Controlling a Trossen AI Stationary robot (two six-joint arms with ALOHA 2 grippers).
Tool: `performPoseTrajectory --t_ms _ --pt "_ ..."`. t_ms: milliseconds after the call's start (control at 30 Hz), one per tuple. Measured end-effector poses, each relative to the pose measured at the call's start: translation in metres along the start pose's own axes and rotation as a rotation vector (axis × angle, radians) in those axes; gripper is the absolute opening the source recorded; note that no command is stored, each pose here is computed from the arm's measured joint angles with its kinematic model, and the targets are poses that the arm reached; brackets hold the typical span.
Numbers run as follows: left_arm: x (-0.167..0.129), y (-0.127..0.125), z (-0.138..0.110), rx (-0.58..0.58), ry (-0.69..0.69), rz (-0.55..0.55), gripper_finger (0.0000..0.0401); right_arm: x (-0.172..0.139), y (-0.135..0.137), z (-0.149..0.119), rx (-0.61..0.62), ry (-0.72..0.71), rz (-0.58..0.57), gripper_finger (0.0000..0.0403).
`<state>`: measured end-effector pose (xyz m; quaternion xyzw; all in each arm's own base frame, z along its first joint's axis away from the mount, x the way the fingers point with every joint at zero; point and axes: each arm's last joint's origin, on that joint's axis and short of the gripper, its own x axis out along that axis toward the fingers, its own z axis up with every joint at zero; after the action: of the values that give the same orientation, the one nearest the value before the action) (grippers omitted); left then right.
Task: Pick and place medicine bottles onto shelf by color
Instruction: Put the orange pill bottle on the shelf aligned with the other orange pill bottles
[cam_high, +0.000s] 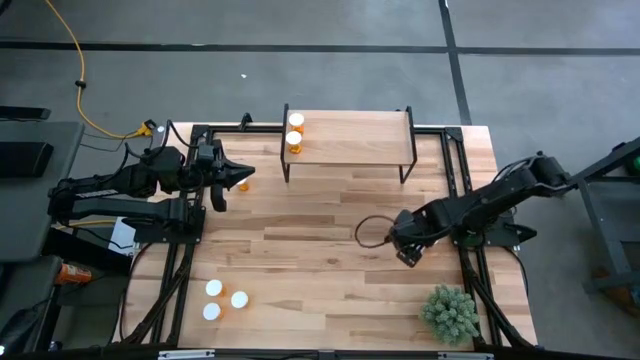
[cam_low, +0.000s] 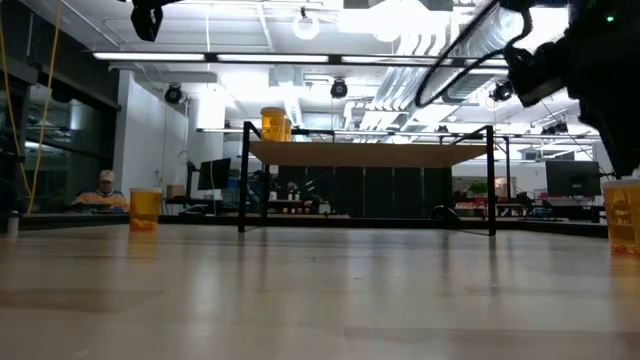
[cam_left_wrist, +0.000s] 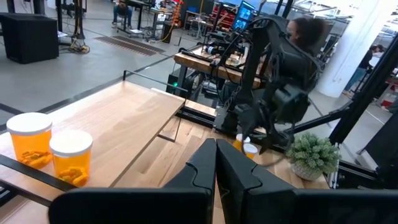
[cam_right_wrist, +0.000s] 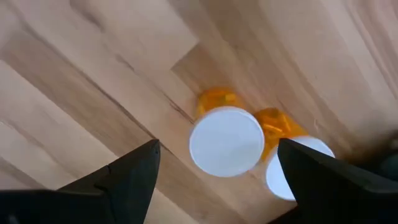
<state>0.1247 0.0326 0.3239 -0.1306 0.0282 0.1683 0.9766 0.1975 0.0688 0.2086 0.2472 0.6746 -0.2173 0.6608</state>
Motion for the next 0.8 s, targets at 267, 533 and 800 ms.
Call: performPoseTrajectory --t_ms 267,533,800 --pt "0.0 0.0 0.0 0.0 0.0 0.0 0.0 0.024 0.008 0.006 -0.079 0.1 -0.092 0.0316" --pt "0.0 0.0 0.0 0.0 -0.001 0.0 0.0 0.028 0.01 0.007 -0.1 0.111 -0.095 0.0308" --pt "0.0 0.001 0.0 0.0 -0.008 0.025 0.0 0.028 0.01 0.007 -0.098 0.113 -0.098 0.0244"
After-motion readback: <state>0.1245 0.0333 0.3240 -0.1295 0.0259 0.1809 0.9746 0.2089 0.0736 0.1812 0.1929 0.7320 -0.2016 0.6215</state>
